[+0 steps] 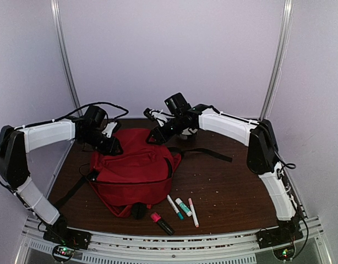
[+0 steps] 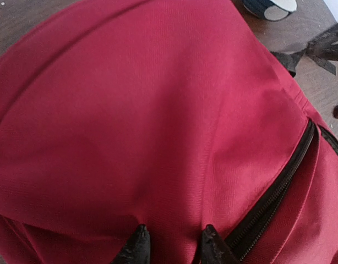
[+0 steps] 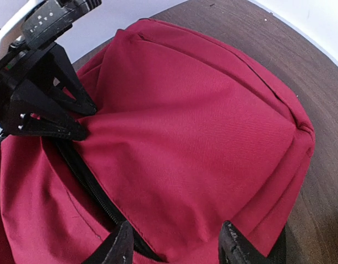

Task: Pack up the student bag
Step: Pick up the lower front pocket of the student bag.

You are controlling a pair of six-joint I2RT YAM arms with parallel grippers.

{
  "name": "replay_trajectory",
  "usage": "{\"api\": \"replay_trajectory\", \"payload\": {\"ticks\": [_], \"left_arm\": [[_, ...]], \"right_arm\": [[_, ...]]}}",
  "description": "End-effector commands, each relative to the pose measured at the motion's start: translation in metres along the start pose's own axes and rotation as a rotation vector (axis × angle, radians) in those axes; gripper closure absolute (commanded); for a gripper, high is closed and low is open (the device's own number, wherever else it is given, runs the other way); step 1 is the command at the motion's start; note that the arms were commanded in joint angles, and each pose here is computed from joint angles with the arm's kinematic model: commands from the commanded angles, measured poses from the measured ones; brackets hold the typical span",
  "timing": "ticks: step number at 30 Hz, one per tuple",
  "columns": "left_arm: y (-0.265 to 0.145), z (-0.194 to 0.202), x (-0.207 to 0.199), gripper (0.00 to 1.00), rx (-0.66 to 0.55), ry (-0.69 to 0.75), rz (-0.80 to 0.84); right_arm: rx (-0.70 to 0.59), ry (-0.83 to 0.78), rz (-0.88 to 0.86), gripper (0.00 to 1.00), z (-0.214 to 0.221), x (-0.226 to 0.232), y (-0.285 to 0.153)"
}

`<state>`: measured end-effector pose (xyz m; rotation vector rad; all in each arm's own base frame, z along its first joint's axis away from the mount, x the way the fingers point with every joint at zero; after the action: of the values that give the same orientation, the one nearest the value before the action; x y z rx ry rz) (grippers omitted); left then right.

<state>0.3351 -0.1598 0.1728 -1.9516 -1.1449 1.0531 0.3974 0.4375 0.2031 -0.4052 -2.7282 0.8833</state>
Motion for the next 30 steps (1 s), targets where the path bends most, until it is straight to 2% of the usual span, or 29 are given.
{"api": "replay_trajectory", "payload": {"ticks": [1, 13, 20, 26, 30], "left_arm": [[-0.007, 0.003, -0.020, 0.66, -0.042, 0.022, 0.077], [-0.006, 0.051, -0.047, 0.67, -0.023, 0.012, 0.060], [-0.043, 0.071, -0.036, 0.64, -0.105, -0.066, -0.008], [-0.083, 0.077, -0.022, 0.60, -0.188, -0.113, -0.140], [-0.102, 0.071, -0.022, 0.56, -0.233, -0.041, -0.170]], "right_arm": [[-0.007, -0.002, 0.035, 0.46, -0.006, 0.008, 0.016], [0.114, -0.227, -0.118, 0.46, 0.025, 0.063, 0.030], [0.217, -0.333, -0.104, 0.48, 0.056, 0.086, 0.034], [0.191, -0.316, -0.094, 0.49, 0.048, 0.089, 0.026], [0.161, -0.326, -0.098, 0.49, 0.034, 0.093, 0.009]]}}
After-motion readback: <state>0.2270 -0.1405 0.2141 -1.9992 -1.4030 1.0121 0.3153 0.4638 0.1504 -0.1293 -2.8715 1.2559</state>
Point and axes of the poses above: each gripper's point midway between its finger pads, its own y axis out along the fingers, its own x axis along the line the jaws close on, z = x × y, the point moved 6 cm from there along -y, back along the fingers, and after that the axes turned 7 degrees about -y, right-handed, at the moved point
